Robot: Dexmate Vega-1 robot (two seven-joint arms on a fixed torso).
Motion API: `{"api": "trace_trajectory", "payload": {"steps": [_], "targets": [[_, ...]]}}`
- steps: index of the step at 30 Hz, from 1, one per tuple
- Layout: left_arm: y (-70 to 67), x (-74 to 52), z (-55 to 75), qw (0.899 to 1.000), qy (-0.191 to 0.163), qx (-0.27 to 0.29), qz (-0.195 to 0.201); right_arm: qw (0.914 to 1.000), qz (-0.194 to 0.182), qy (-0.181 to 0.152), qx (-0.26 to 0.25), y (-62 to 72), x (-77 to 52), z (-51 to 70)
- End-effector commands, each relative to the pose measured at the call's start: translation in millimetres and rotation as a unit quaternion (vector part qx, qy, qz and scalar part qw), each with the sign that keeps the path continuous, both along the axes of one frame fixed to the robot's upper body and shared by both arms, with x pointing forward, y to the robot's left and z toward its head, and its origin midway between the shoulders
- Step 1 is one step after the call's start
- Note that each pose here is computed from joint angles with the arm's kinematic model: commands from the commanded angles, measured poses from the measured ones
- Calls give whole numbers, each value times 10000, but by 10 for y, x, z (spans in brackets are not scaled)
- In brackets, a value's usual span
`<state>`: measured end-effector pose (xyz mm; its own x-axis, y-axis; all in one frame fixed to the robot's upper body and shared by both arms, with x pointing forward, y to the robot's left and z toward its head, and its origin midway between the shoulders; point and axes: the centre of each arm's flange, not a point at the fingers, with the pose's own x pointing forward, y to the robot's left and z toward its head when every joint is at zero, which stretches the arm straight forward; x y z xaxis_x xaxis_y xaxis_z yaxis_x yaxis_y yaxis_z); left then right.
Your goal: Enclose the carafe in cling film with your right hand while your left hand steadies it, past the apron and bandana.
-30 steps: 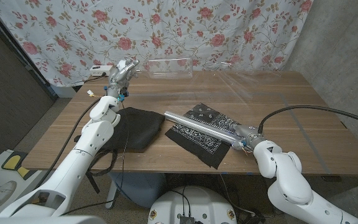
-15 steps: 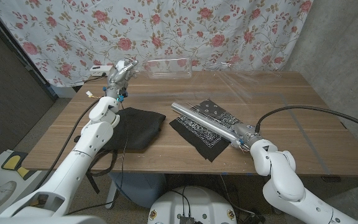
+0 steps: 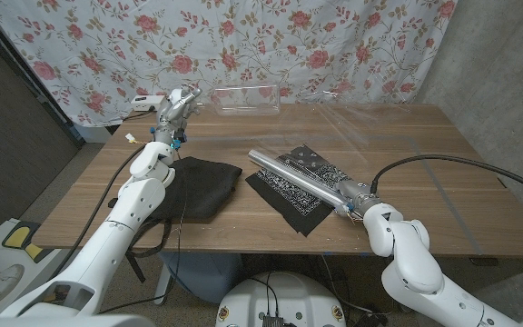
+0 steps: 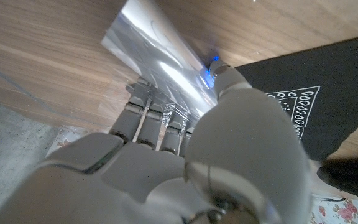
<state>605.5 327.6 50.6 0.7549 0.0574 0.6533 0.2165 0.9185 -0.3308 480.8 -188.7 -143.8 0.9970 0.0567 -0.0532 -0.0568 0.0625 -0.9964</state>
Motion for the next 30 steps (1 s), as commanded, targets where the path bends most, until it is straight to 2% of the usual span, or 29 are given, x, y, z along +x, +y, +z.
{"api": "trace_trajectory", "payload": {"steps": [1,7,13,16,19,30], "targets": [[-6,-5,-11,10000,1,-27,18,9995,30,60,318,-140,100,-201],[3,2,-17,10000,12,-25,18,9990,22,-183,401,-162,23,-9],[7,6,-21,10000,21,-12,11,9977,72,-547,399,-134,-107,297],[8,9,-21,10000,19,-24,5,9967,126,-698,405,-125,-153,408],[8,11,-21,10000,14,-38,5,9960,169,-748,453,-125,-170,458],[36,2,-25,10000,27,-32,29,9936,341,-927,544,-103,-192,528]]}}
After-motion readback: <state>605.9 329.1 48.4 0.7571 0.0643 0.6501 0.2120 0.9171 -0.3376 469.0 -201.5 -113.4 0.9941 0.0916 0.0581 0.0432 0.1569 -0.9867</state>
